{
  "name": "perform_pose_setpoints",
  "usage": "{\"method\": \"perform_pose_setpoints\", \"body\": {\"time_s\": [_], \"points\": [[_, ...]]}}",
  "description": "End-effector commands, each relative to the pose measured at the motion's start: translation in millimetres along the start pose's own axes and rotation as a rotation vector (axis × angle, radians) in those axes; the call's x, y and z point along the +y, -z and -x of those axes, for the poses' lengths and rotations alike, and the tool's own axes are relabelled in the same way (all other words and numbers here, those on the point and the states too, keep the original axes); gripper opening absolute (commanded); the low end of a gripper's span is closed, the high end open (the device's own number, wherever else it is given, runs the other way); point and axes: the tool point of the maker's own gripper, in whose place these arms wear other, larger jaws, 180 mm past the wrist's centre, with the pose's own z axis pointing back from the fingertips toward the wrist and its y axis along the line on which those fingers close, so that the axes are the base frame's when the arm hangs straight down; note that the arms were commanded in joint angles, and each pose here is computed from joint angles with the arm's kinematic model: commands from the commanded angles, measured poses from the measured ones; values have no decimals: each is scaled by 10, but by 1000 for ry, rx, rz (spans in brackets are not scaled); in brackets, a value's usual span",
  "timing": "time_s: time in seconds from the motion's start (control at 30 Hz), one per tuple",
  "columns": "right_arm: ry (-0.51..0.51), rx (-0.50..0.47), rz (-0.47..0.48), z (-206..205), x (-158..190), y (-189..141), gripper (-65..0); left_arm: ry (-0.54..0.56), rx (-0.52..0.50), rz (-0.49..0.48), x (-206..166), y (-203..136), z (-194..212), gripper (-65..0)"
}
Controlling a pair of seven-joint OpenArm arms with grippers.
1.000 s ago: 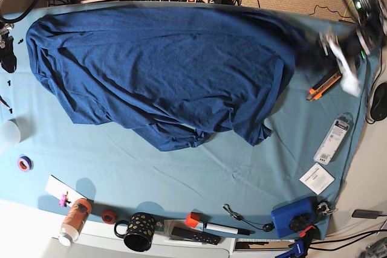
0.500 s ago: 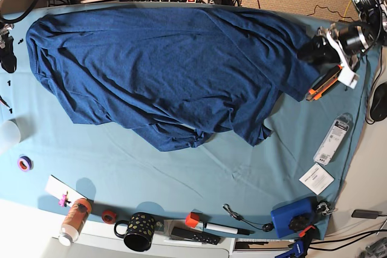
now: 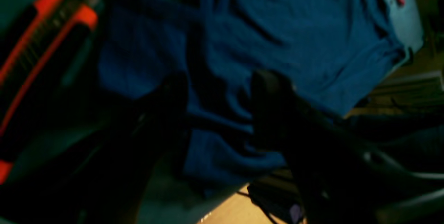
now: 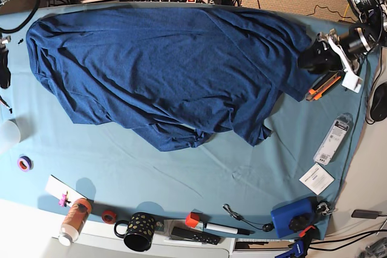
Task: Layout the t-shirt on the table in an organized manner, then fold the t-shirt properly
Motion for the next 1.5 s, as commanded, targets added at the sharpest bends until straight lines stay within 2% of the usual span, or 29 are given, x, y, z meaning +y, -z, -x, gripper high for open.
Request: {"method": "perform_pose_setpoints", "body": {"time_s": [0.0,0.27,0.37,0.47,0.6,0.73,0.9,1.03,1.17,1.37,1.47], "points": [[-46,-34,-43,-201,130,53,-430,36,-46,11,-31,-34,-172,-340],[-70,134,-202,151,562,684,-430,80,-74,-9,7,18,-369,-340],[-80,178,-247,265,717,880,-430,116,-58,-19,-3,147,-388,-341],[-128,286,-189,491,652,1008,-430,184,-9,-13,-80,389,-381,-341],[-174,389,-123,713,547,1065,-430,231,-5,-39,-145,687,-581,-341],[-184,419,-95,786,490,1057,-430,302,-4,-72,-209,941,-880,-341],[-168,418,-104,847,512,1073,-430,335,54,-99,-158,1267,-1107,-341],[-157,421,-107,900,523,1083,-430,287,90,-124,86,1500,-1234,-341],[-161,425,-101,903,512,1081,-430,133,128,-163,442,1629,-1300,-341],[-160,424,-103,902,515,1082,-430,-54,155,-35,448,1769,-1255,-341],[-160,424,-103,901,515,1083,-430,-79,188,10,358,1818,-1205,-341]]}}
